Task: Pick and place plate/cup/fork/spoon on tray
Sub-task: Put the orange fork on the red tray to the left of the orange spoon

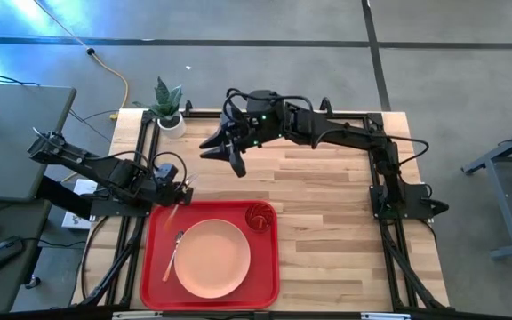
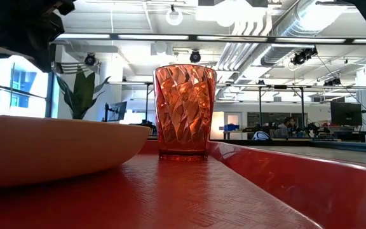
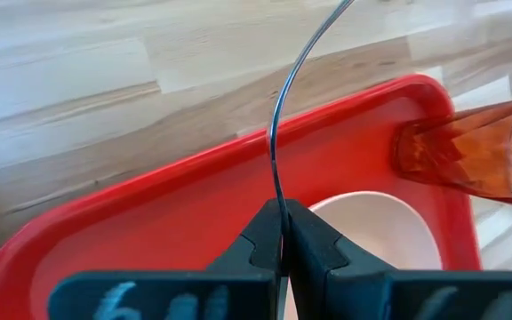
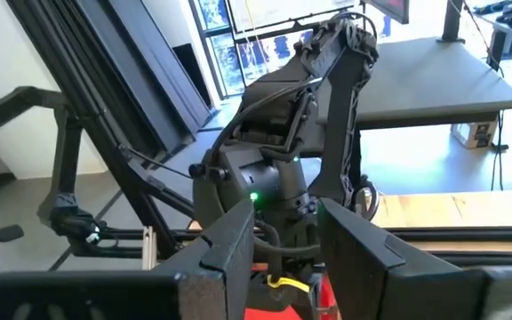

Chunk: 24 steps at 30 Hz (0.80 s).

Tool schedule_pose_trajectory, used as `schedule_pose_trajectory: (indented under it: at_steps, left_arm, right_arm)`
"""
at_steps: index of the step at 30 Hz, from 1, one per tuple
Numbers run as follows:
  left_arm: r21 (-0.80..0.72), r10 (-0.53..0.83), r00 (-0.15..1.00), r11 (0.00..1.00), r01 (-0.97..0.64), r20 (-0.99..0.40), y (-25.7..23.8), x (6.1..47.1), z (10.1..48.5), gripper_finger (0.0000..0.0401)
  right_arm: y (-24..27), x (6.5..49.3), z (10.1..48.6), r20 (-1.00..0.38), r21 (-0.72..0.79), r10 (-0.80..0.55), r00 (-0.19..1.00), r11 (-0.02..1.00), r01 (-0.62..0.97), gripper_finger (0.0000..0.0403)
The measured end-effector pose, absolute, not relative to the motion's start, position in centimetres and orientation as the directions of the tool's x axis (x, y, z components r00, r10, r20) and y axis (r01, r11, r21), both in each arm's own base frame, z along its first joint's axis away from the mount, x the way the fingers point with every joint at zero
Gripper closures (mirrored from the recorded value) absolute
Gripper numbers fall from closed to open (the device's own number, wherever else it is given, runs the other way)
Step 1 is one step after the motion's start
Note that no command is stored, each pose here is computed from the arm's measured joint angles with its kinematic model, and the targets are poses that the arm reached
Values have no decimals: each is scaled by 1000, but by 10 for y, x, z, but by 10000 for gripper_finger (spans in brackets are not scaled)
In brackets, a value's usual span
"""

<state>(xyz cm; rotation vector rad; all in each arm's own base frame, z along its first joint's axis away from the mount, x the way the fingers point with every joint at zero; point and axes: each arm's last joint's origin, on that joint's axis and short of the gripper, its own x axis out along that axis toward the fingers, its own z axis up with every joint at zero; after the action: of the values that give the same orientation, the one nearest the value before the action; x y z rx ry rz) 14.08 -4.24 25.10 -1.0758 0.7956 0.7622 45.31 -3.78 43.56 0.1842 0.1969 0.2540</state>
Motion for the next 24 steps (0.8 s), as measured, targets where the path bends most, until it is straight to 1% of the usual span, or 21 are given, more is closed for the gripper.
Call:
schedule_pose_trajectory:
  at_steps: [3, 6, 12, 14, 16, 18, 21, 24]
  left_arm:
    - [-464, 146, 519, 295, -835, -842, -43, 142, 252, 400]
    - [-473, 149, 531, 304, -827, -834, -41, 144, 253, 400]
    - [-497, 149, 569, 343, -797, -809, -38, 150, 255, 400]
    - [-496, 148, 572, 355, -792, -807, -37, 151, 256, 400]
    - [-492, 152, 569, 355, -795, -808, -36, 150, 255, 400]
    - [-487, 160, 566, 357, -797, -809, -36, 150, 255, 400]
    - [-484, 164, 566, 365, -796, -808, -36, 150, 255, 400]
    - [-479, 167, 560, 358, -801, -812, -36, 151, 254, 400]
  right_arm:
    - [-43, 452, 435, -176, 169, 263, 949, 957, -234, 284]
    - [-49, 451, 435, -167, 154, 309, 936, 946, -285, 284]
    - [-54, 451, 446, -61, 187, 355, 933, 922, -339, 284]
    - [-55, 451, 446, -62, 190, 375, 925, 914, -358, 284]
    - [-56, 447, 441, -125, 190, 419, 899, 900, -393, 284]
    - [-57, 443, 430, -225, 185, 450, 864, 891, -415, 284]
    - [-56, 438, 414, -372, 198, 443, 816, 897, -396, 284]
    - [-57, 434, 407, -436, 195, 428, 792, 904, -381, 284]
